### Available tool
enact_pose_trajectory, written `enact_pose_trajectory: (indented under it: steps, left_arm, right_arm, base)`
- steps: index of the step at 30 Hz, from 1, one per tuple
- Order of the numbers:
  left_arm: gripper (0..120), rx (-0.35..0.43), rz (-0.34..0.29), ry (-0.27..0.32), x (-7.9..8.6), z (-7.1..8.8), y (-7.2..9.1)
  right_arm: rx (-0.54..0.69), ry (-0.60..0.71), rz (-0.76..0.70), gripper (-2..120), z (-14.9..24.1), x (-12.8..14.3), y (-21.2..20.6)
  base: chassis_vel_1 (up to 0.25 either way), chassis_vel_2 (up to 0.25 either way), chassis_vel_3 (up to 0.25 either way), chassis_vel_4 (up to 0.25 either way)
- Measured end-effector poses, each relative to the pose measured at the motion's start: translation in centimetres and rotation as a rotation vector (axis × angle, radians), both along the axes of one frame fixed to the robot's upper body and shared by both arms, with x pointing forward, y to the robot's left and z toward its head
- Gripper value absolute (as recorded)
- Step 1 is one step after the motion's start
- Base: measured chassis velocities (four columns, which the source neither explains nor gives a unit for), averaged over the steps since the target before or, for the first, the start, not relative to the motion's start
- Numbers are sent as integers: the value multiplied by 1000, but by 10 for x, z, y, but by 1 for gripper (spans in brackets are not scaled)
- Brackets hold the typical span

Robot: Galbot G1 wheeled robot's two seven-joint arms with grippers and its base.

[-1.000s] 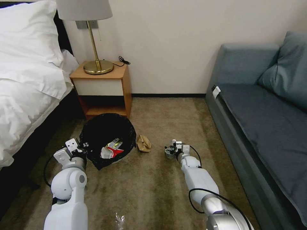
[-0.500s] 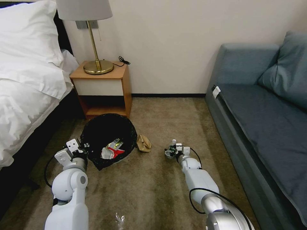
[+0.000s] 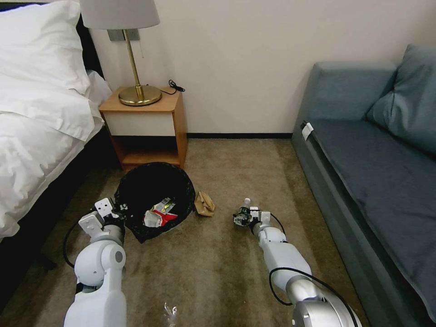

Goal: Pick up the trash bin, then pick up the garbage on the floor and place it into the trash bin.

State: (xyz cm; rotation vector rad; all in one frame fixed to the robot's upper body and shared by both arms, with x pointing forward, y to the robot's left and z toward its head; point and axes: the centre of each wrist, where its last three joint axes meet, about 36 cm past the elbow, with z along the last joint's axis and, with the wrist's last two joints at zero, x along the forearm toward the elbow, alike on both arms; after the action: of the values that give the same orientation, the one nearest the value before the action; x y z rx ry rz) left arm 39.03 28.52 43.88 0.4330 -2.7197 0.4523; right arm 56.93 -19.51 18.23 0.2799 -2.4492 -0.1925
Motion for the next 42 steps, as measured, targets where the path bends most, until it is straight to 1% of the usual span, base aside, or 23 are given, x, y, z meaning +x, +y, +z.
enact_pose_trajectory:
  steps: [30, 31, 33, 34, 35, 36, 38, 39, 41, 42]
  left_arm:
    - [3, 10, -6, -1, -6, 2, -2]
    - [3, 10, -6, -1, -6, 2, -2]
    - [3, 10, -7, -2, -7, 2, -2]
    - [3, 11, -7, -2, -7, 3, -2]
    - [3, 11, -7, -2, -7, 3, -2]
    - [3, 11, -7, -2, -7, 3, -2]
    - [3, 12, -8, -2, -8, 3, -2]
    - [3, 12, -8, -2, -8, 3, -2]
    - [3, 12, -8, -1, -9, 3, -2]
    - [3, 12, -8, -1, -9, 3, -2]
  right_arm:
    - [-1, 12, -2, 100, -7, -3, -6]
    - [-1, 11, -3, 93, -7, -3, -6]
    - [-1, 11, -3, 92, -7, -3, -6]
    - [-2, 10, -4, 84, -7, -3, -6]
    - [-3, 9, -3, 79, -8, -4, -6]
    - [-3, 9, -3, 79, -8, -4, -6]
    - [-4, 8, -3, 71, -8, -4, -6]
    - [-4, 8, -3, 71, -8, -4, -6]
    - [-6, 9, -3, 61, -9, -5, -7]
    - [-6, 9, -3, 61, -9, -5, -7]
  base:
    - [0, 0, 0, 0]
    - [0, 0, 0, 0]
    - [0, 0, 0, 0]
    - [0, 0, 0, 0]
    - [0, 0, 0, 0]
    - [0, 0, 0, 0]
    - [0, 0, 0, 0]
    - [0, 0, 0, 0]
    - [0, 0, 0, 0]
    - [0, 0, 0, 0]
